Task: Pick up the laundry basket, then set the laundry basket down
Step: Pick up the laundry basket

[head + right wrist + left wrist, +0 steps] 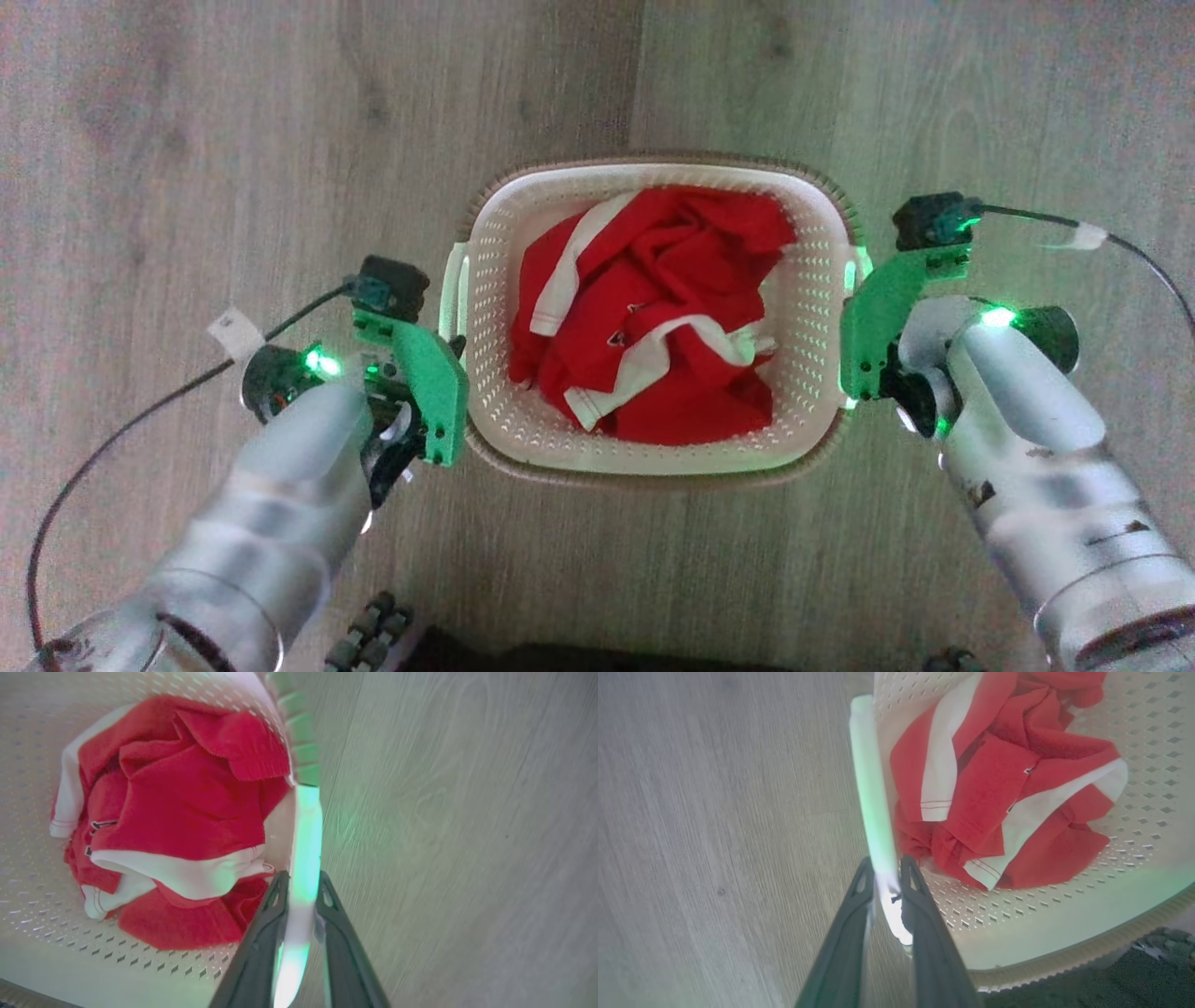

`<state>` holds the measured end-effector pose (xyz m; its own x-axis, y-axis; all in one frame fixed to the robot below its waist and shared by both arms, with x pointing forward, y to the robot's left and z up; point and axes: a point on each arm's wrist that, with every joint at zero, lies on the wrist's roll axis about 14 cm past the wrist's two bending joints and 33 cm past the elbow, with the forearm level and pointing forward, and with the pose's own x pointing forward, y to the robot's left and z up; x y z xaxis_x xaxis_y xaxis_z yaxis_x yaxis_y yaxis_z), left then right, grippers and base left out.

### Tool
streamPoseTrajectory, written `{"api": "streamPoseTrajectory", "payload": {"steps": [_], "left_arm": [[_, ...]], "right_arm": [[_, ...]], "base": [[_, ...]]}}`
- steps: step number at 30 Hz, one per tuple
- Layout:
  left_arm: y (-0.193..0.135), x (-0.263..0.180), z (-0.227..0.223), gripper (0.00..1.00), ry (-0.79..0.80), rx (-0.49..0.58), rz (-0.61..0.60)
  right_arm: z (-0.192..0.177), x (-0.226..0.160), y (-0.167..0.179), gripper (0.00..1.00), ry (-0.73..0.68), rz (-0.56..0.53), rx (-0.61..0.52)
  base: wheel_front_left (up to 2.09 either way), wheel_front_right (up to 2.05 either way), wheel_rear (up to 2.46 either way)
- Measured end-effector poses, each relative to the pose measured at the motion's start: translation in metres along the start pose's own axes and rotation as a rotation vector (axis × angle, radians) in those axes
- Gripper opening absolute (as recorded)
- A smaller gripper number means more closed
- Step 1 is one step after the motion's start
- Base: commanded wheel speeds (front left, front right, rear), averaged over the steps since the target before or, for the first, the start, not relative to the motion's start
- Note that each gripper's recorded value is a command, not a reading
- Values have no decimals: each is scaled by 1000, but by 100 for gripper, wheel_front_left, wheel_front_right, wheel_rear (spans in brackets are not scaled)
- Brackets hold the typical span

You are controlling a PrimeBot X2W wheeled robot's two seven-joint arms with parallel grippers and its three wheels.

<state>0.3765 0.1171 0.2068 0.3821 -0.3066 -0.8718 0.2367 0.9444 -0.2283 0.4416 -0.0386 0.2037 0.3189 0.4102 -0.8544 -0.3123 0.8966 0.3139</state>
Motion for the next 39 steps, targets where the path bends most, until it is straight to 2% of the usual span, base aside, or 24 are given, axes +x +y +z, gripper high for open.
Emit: {"api": "streamPoseTrajectory", "payload": {"steps": [15, 30, 39], "left_arm": [[-6, -30, -7, 0, 151, 35, -72], [-10, -68, 1, 0, 190, 101, -109], [-20, -91, -12, 0, 214, 125, -129]], "right_arm": [[9, -27, 15, 0, 88, 16, -35], [16, -61, 31, 0, 142, 12, -107], [-5, -84, 40, 0, 197, 11, -104]], "base": [[0, 0, 0], [0, 0, 0], [0, 0, 0]]}}
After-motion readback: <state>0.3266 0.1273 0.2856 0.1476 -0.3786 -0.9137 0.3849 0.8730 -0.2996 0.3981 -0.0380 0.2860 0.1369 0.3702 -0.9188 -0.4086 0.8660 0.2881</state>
